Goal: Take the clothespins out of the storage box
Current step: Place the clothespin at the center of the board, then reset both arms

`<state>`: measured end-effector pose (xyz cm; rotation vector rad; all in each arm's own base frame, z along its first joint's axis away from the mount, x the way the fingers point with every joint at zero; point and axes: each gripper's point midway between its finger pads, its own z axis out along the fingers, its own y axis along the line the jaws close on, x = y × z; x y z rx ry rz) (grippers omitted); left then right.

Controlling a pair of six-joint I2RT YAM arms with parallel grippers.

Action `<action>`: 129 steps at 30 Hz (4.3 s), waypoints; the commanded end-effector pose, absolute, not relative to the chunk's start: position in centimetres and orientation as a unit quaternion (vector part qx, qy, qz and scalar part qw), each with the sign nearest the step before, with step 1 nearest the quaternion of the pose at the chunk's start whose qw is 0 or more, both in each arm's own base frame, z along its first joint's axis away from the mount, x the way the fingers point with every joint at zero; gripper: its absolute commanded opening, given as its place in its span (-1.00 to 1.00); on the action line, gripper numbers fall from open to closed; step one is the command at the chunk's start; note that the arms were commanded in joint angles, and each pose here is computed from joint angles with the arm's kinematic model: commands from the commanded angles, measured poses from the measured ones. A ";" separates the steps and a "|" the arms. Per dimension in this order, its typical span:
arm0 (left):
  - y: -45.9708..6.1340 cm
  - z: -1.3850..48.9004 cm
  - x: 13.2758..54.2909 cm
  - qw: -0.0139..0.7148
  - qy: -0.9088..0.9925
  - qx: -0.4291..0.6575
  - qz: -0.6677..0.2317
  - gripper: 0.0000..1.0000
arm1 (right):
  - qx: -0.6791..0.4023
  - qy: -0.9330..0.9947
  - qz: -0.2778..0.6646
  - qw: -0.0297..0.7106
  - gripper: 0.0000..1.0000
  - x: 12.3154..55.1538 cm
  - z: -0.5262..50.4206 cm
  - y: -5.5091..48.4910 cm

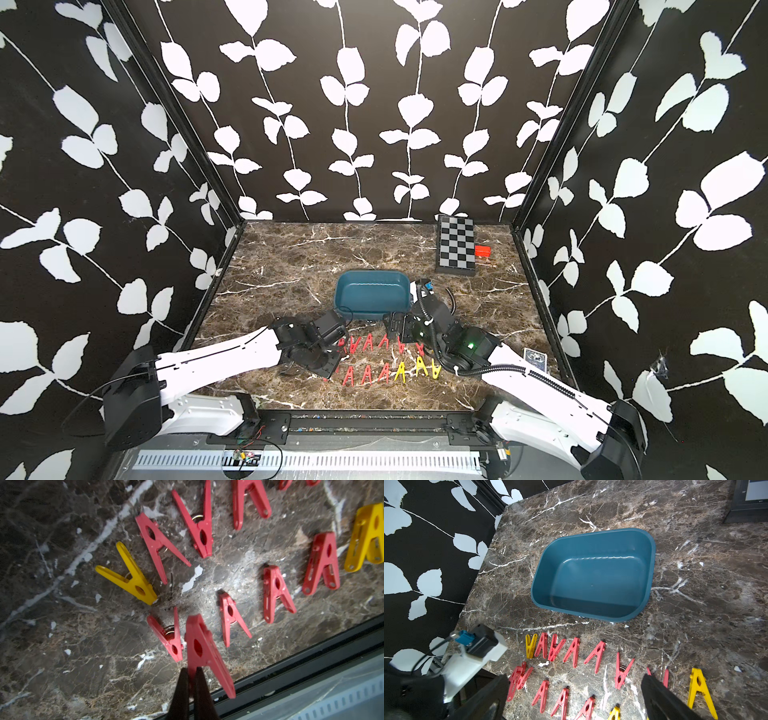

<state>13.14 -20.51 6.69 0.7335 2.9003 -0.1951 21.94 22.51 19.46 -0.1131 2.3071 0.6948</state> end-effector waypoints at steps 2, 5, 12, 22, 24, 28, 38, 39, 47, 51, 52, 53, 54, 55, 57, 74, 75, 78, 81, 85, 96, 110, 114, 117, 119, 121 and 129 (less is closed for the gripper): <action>-21.1 5.6 12.8 0.063 0.962 0.257 -0.067 -1.00 | -0.030 0.892 0.263 0.365 0.98 21.9 19.5 22.0; -21.4 4.9 12.6 0.055 0.962 0.259 -0.069 -1.00 | -0.029 0.893 0.262 0.364 0.98 21.8 19.4 21.9; -21.9 3.8 12.4 0.040 0.960 0.269 -0.062 -1.00 | -0.027 0.895 0.260 0.362 0.98 21.6 19.2 21.8; -20.8 2.6 12.3 0.029 0.963 0.267 -0.027 -1.00 | -0.026 0.895 0.258 0.364 0.98 21.6 19.2 21.6; -20.6 2.5 12.3 0.027 0.964 0.265 -0.023 -1.00 | -0.026 0.895 0.257 0.363 0.98 21.6 19.2 21.6; -20.5 2.3 12.3 0.026 0.963 0.266 -0.018 -0.95 | -0.027 0.895 0.258 0.362 0.98 21.5 19.2 21.6; -20.7 2.6 12.4 0.033 0.964 0.263 -0.027 -0.69 | -0.027 0.895 0.261 0.361 0.98 21.6 19.3 21.9; -20.6 2.7 12.3 0.033 0.964 0.263 -0.027 -0.69 | -0.027 0.895 0.261 0.362 0.98 21.6 19.4 21.9; -21.1 4.4 12.7 0.049 0.965 0.253 -0.042 -0.63 | -0.023 0.894 0.259 0.364 0.98 21.6 19.4 21.6; -21.6 7.0 13.6 0.076 0.965 0.248 -0.048 -0.50 | -0.007 0.892 0.250 0.376 0.98 21.7 19.5 20.7; -21.7 7.7 13.9 0.085 0.965 0.244 -0.051 -0.48 | -0.002 0.892 0.246 0.379 0.98 21.7 19.5 20.3; -21.9 8.5 14.2 0.096 0.964 0.243 -0.053 -0.42 | 0.004 0.891 0.240 0.385 0.98 21.7 19.5 19.8; -22.0 9.3 14.5 0.109 0.963 0.240 -0.056 -0.33 | 0.009 0.890 0.232 0.393 0.98 21.8 19.7 19.2; -22.1 10.0 14.9 0.120 0.962 0.237 -0.059 -0.24 | 0.013 0.889 0.224 0.399 0.98 21.8 19.8 18.7; -22.3 11.7 15.7 0.145 0.960 0.229 -0.065 -0.02 | 0.026 0.886 0.200 0.417 0.98 22.0 20.0 17.1; -10.9 22.8 25.5 0.394 0.919 0.012 0.025 0.98 | 0.026 0.859 -0.045 0.509 0.99 24.9 20.7 7.5; -9.9 23.1 25.8 0.410 0.911 0.000 0.041 0.98 | 0.026 0.859 -0.063 0.507 0.99 25.3 20.6 6.8; -6.2 23.5 26.8 0.434 0.894 -0.047 0.099 0.97 | 0.036 0.863 -0.110 0.491 0.99 26.6 19.7 4.9; -3.5 22.4 27.6 0.412 0.898 -0.081 0.132 0.97 | 0.049 0.860 -0.156 0.484 0.99 27.9 18.7 2.8; -1.7 20.4 29.4 0.410 0.894 -0.095 0.152 0.97 | 0.079 0.852 -0.205 0.474 0.99 29.4 17.7 -0.2; 2.8 15.4 35.2 0.463 0.862 -0.111 0.177 0.98 | 0.092 0.851 -0.248 0.454 0.99 34.4 13.3 -4.5; 1.4 12.0 39.1 0.551 0.821 -0.012 0.147 0.98 | 0.075 0.829 -0.173 0.526 0.99 38.7 11.3 -4.3; 0.8 11.3 39.5 0.570 0.812 0.011 0.125 0.98 | 0.062 0.822 -0.148 0.547 0.99 39.2 10.5 -3.7; -0.2 10.6 39.9 0.570 0.814 0.036 0.106 0.98 | 0.044 0.816 -0.131 0.561 0.99 38.9 9.9 -3.0; -0.4 10.4 40.0 0.569 0.815 0.043 0.098 0.98 | 0.037 0.810 -0.124 0.573 0.99 38.8 9.7 -2.8; -0.7 10.0 39.9 0.572 0.814 0.049 0.089 0.98 | 0.028 0.814 -0.113 0.569 0.99 38.8 9.6 -2.4; -0.9 9.7 40.0 0.574 0.813 0.054 0.084 0.98 | 0.019 0.822 -0.105 0.559 0.99 39.3 9.3 -2.2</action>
